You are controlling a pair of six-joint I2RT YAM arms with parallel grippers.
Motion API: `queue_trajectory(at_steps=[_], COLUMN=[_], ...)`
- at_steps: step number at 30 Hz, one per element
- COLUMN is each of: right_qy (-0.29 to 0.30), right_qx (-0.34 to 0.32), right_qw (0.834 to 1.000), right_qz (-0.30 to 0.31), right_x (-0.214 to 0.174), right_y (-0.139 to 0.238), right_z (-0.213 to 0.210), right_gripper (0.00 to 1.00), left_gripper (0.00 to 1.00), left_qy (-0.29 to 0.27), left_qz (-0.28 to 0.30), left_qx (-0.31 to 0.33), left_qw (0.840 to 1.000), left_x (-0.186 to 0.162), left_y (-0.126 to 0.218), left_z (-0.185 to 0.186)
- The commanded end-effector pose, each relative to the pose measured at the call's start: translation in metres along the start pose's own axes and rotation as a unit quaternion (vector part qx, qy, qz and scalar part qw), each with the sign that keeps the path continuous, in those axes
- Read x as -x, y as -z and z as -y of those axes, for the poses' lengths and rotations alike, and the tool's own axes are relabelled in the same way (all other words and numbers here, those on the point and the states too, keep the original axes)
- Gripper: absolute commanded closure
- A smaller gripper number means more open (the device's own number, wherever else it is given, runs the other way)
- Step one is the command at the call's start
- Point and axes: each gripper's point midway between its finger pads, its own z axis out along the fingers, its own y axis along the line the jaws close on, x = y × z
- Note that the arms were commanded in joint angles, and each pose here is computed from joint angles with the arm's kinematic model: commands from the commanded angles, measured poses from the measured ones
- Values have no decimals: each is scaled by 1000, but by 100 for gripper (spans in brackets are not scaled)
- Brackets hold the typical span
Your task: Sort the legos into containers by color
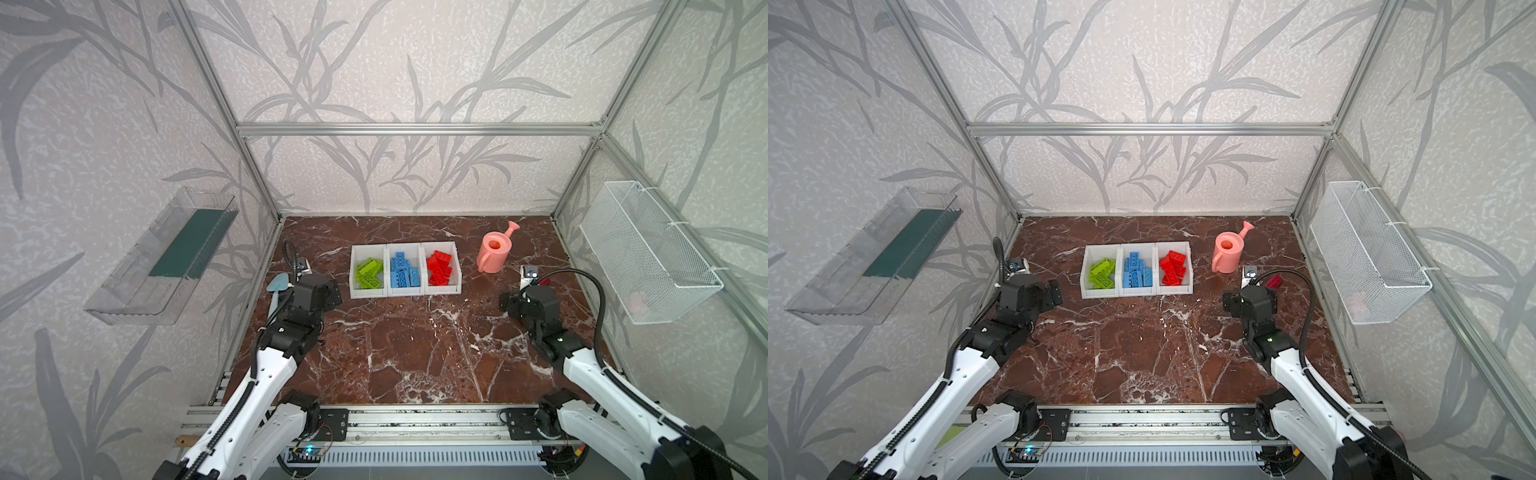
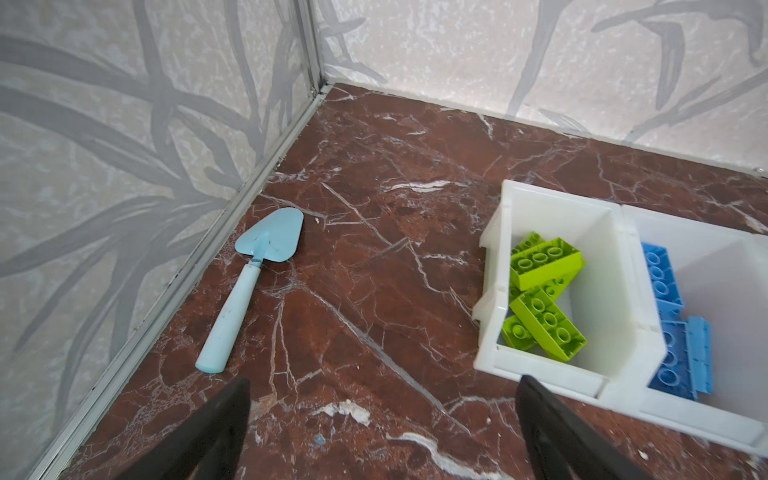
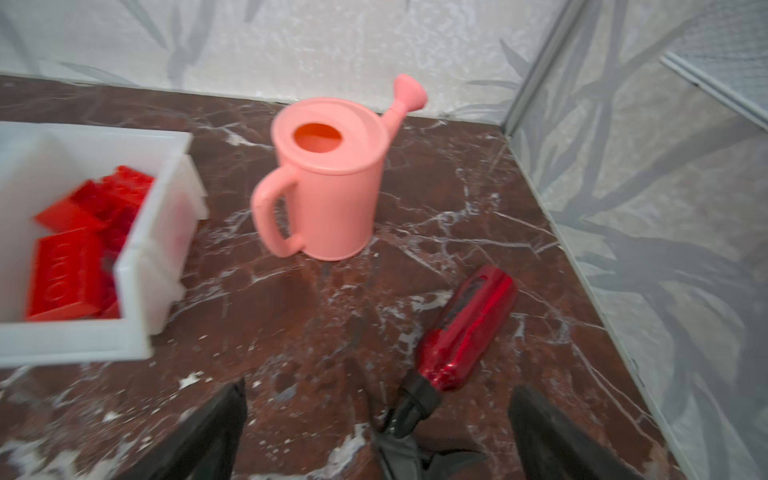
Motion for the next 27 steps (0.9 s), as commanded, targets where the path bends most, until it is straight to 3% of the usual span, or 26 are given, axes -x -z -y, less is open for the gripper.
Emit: queue_trajectory(at_steps=[1,4,6,9,14,17,21,27], right_qy=[-2,-1,-6,-23,-17,-35,-48,-48], right_qx=[-41,-57,-61,-61,-62,-68,-53,-12], right_qw=[999,998,998,998,998,996,997,998], right_qz=[31,27,26,15,15,49,7,25], right_x=[22,13,5,-12,-20,-10,-13,-12], right_y=[-13,-27,-35,-50,-66,-73,-92,-99], right_z=[16,23,27,32,33,35,31,17], right_gripper=[1,1,1,1,1,1,1,1], left_gripper=[1,1,1,1,1,1,1,5], left_qy=[19,9,-27,-37,-16,-22,-24,-23], left_qz=[44,-25,-44,-61,-44,-53,-39,-72], left_qx=[47,68,79,69,62,37,23,-29], left_qw=[998,997,996,995,997,998,999,997], left_x=[18,-8,-18,-31,-33,-37,-27,-32], left_y=[-24,-58,-77,-104,-135,-153,-171,-182], left_z=[-23,-37,-38,-33,-31,-21,-14,-3])
